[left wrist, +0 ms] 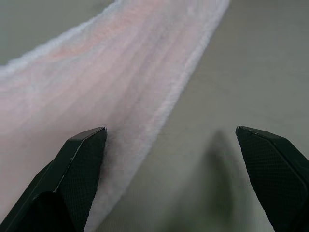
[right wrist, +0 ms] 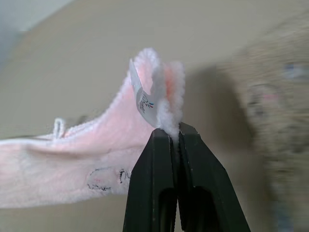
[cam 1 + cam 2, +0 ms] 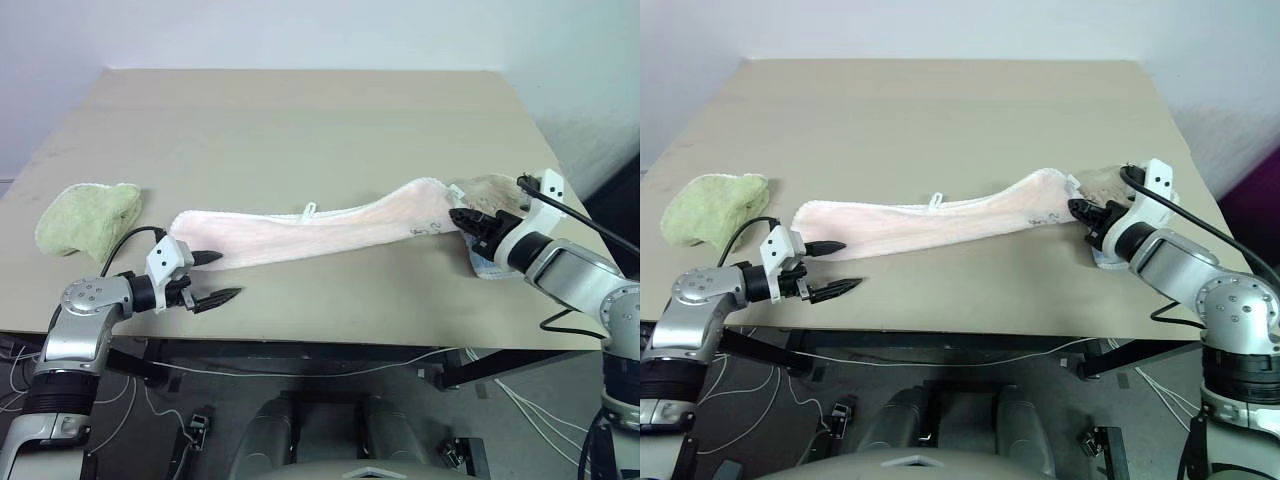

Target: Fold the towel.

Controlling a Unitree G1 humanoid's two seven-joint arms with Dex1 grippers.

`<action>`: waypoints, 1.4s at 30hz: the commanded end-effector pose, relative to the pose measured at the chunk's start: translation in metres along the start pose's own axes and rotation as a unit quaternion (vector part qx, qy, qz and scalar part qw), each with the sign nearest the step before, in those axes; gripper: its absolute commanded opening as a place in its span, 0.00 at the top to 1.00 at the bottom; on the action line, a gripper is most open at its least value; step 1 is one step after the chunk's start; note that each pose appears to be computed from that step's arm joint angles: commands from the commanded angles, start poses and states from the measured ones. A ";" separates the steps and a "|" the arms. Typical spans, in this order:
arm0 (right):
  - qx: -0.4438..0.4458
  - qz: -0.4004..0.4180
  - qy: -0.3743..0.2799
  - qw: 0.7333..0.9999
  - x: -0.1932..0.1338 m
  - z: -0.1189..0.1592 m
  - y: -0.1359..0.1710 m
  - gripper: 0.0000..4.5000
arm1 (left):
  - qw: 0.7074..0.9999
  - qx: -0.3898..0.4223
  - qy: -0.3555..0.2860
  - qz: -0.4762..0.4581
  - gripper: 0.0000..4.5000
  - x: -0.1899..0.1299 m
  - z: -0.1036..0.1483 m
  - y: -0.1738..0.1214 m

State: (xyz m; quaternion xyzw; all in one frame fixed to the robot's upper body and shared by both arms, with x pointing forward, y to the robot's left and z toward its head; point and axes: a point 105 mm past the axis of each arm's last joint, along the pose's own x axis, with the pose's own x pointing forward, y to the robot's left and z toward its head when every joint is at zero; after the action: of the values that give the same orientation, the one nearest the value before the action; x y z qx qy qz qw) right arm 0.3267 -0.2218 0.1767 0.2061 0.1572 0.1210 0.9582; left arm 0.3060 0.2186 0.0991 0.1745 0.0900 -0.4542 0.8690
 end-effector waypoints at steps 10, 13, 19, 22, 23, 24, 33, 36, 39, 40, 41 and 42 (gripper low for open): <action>-0.163 0.092 0.009 0.982 -0.001 0.014 0.052 1.00 | 0.999 0.014 -0.028 -0.012 0.00 0.007 0.018 -0.004; -0.225 0.140 0.035 0.964 0.007 0.000 0.078 1.00 | 0.999 0.011 -0.039 -0.005 0.00 0.008 0.023 -0.002; -0.297 0.195 0.073 0.932 0.039 -0.030 0.113 1.00 | 0.998 0.006 -0.055 0.005 0.00 0.011 0.028 -0.001; -0.323 0.215 0.092 0.917 0.061 -0.050 0.128 1.00 | 0.998 0.004 -0.060 0.012 0.00 0.012 0.029 -0.001; -0.327 0.224 0.100 0.913 0.066 -0.058 0.132 1.00 | 0.998 0.004 -0.062 0.014 0.00 0.012 0.030 -0.002; -0.331 0.231 0.105 0.909 0.070 -0.063 0.135 1.00 | 0.998 0.004 -0.063 0.015 0.00 0.012 0.030 -0.003; -0.336 0.275 0.136 0.890 0.083 -0.092 0.151 1.00 | 0.997 -0.001 -0.066 0.031 0.00 0.007 0.030 -0.005; -0.330 0.281 0.137 0.891 0.083 -0.093 0.153 1.00 | 0.997 -0.002 -0.066 0.033 0.00 0.007 0.030 -0.005; -0.324 0.294 0.141 0.888 0.081 -0.095 0.155 0.84 | 0.997 -0.003 -0.066 0.034 0.00 0.007 0.029 -0.005; -0.323 0.299 0.141 0.887 0.079 -0.095 0.156 0.76 | 0.997 -0.003 -0.066 0.034 0.00 0.007 0.029 -0.005; -0.321 0.302 0.140 0.886 0.078 -0.095 0.157 0.70 | 0.997 -0.004 -0.067 0.035 0.00 0.007 0.029 -0.005; -0.319 0.306 0.139 0.886 0.076 -0.094 0.158 0.63 | 0.997 -0.004 -0.068 0.035 0.00 0.008 0.030 -0.005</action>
State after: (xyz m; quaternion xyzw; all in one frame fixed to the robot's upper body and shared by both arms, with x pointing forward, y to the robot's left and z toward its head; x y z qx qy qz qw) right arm 0.3404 -0.0297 0.1273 -0.0964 0.2021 0.4669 0.8555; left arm 0.3067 0.1984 0.1109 0.1389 0.0491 -0.4359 0.8878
